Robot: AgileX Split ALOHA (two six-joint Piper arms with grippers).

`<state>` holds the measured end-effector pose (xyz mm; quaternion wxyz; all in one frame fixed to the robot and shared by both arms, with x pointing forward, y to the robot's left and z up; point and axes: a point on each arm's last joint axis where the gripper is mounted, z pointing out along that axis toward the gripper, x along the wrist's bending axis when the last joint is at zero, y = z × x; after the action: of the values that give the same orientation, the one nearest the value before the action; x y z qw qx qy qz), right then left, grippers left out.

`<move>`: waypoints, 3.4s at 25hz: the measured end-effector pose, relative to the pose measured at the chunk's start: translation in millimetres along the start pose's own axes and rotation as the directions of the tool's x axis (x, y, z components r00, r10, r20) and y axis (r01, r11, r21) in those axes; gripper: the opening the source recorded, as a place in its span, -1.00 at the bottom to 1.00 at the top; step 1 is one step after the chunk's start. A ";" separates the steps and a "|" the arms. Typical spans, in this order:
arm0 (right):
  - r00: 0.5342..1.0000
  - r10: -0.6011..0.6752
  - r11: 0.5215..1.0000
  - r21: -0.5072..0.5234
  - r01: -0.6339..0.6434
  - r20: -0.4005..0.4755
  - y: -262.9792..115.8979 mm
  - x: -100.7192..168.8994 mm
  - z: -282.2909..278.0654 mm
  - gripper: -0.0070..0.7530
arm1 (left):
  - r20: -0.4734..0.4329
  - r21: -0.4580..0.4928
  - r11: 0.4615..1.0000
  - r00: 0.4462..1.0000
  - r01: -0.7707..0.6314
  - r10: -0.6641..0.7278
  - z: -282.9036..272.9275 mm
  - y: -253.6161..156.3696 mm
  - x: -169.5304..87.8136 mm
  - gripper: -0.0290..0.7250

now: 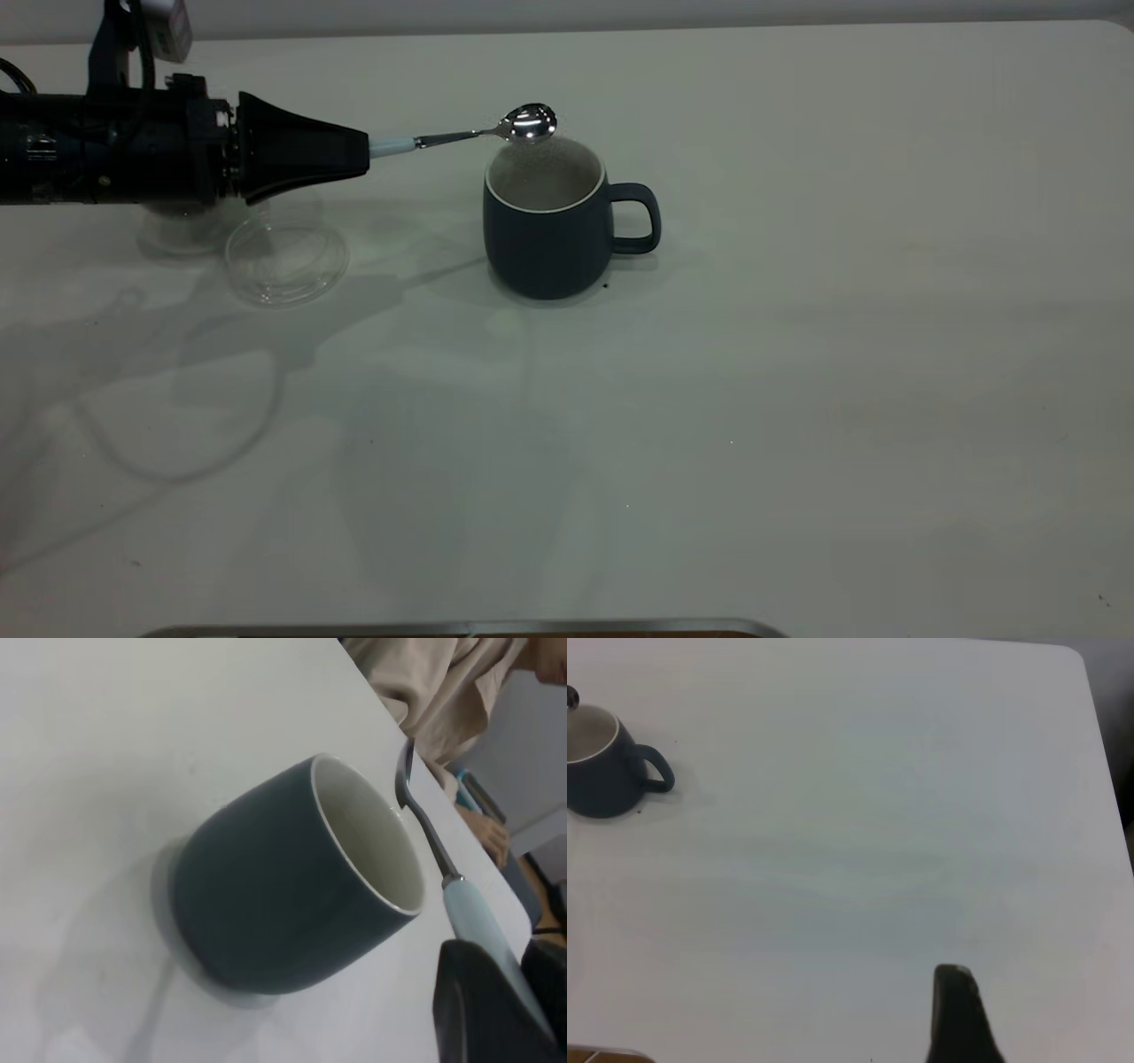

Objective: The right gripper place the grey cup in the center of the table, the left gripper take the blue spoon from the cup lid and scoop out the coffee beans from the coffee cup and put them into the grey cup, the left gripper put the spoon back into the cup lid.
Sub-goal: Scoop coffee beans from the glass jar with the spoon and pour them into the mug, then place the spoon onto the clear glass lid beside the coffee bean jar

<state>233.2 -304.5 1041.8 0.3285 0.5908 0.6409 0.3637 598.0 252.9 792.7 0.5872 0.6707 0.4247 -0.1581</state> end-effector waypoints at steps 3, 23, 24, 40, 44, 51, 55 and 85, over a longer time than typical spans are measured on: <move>1.000 0.000 1.000 0.000 0.000 0.000 0.0 0.0 0.0 0.34 | 0.005 0.008 1.000 1.000 0.021 -0.021 -1.2 3.9 -3.5 -0.57; 1.000 0.000 1.000 0.000 0.000 0.000 0.0 0.0 0.0 0.34 | -0.110 -0.034 0.866 0.860 0.498 -0.499 -114.9 46.3 -21.3 -0.57; 1.000 0.000 1.000 0.000 0.000 0.000 0.0 0.0 0.0 0.34 | -0.126 -0.017 0.866 0.858 0.499 -0.497 -121.5 42.6 -20.2 -0.57; 1.000 0.000 1.000 0.000 0.000 0.000 0.0 0.0 0.0 0.34 | -0.377 -0.026 0.868 0.800 0.495 -0.467 -163.8 21.4 2.4 -0.57; 1.000 0.000 1.000 0.000 0.000 0.000 0.0 0.0 0.0 0.34 | -0.435 -0.057 0.871 0.773 0.489 -0.462 -166.0 20.5 9.0 -0.57; 1.000 0.000 1.000 0.000 0.000 0.000 0.0 0.0 0.0 0.34 | -0.401 -0.106 0.827 0.738 0.552 -0.543 -158.5 6.7 24.1 -0.57; 1.000 0.000 1.000 0.000 0.000 0.000 0.0 0.0 0.0 0.34 | -0.389 -0.104 0.805 0.721 0.584 -0.573 -154.0 -4.3 32.0 -0.57; 1.000 0.000 1.000 0.000 0.000 0.000 0.0 0.0 0.0 0.34 | -0.312 -0.121 0.782 0.725 0.611 -0.614 -100.0 -29.5 54.5 -0.57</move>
<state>233.2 -304.5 1041.8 0.3285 0.5908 0.6409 0.3637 579.2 364.6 760.7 0.4244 0.5066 0.7161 -0.2247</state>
